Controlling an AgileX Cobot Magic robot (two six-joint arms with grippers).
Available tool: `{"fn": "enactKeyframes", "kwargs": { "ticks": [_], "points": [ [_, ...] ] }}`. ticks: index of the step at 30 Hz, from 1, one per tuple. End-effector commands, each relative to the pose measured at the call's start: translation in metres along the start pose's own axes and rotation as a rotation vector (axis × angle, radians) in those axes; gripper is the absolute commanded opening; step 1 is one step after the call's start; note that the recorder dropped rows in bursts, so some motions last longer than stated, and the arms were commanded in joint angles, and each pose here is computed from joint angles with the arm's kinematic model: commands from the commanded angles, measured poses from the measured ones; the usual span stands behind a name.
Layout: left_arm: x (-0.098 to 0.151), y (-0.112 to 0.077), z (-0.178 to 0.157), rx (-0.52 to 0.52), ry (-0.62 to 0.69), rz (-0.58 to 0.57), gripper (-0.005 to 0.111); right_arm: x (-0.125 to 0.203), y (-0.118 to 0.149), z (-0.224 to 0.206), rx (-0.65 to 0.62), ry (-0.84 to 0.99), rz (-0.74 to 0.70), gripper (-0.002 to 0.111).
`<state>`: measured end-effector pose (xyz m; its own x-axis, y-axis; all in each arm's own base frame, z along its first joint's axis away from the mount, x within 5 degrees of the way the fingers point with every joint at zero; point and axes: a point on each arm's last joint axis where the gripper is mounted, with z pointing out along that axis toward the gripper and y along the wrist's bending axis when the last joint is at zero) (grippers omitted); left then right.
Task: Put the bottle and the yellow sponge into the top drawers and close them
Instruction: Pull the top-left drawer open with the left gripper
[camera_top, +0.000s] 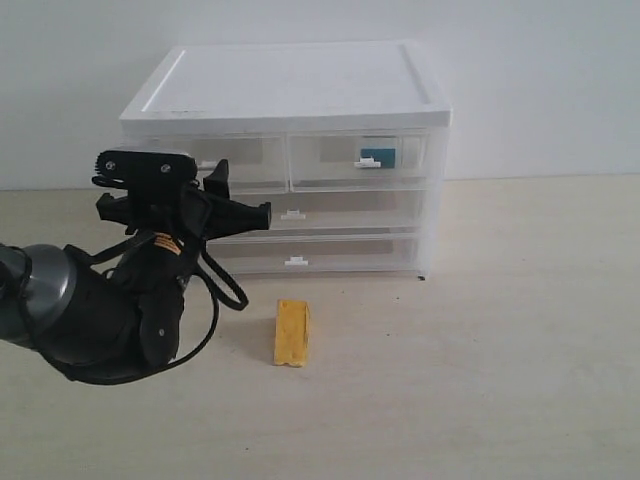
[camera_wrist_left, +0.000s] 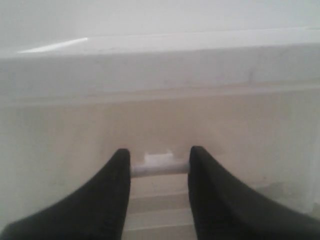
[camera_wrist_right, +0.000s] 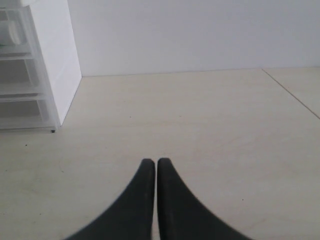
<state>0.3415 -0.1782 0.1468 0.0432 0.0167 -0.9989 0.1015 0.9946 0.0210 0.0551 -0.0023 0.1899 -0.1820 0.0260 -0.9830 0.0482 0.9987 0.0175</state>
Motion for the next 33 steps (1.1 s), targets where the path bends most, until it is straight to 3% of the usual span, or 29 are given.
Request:
{"fn": "enactKeyframes", "kwargs": {
  "ticks": [1, 10, 23, 26, 29, 33],
  "points": [
    [-0.005, -0.002, -0.02, -0.014, -0.001, 0.0, 0.004, 0.001, 0.0, 0.0, -0.003, -0.009, -0.001, 0.0],
    [-0.012, -0.006, -0.065, 0.007, 0.055, -0.01, 0.004, 0.001, 0.0, 0.0, -0.003, -0.009, -0.001, 0.0],
    [-0.01, -0.017, -0.081, 0.003, 0.088, -0.032, 0.005, 0.001, 0.0, 0.0, -0.003, -0.009, -0.001, 0.0],
    [-0.01, -0.018, -0.082, 0.005, 0.088, -0.032, 0.022, 0.001, 0.0, 0.0, -0.003, -0.009, -0.001, 0.0],
    [-0.009, -0.017, -0.082, -0.008, 0.092, -0.036, 0.052, 0.001, 0.0, 0.0, -0.003, -0.009, -0.001, 0.0],
    [-0.006, -0.009, -0.083, -0.084, 0.117, -0.058, 0.065, 0.001, 0.0, 0.0, -0.003, -0.009, -0.001, 0.0]
  ]
}}
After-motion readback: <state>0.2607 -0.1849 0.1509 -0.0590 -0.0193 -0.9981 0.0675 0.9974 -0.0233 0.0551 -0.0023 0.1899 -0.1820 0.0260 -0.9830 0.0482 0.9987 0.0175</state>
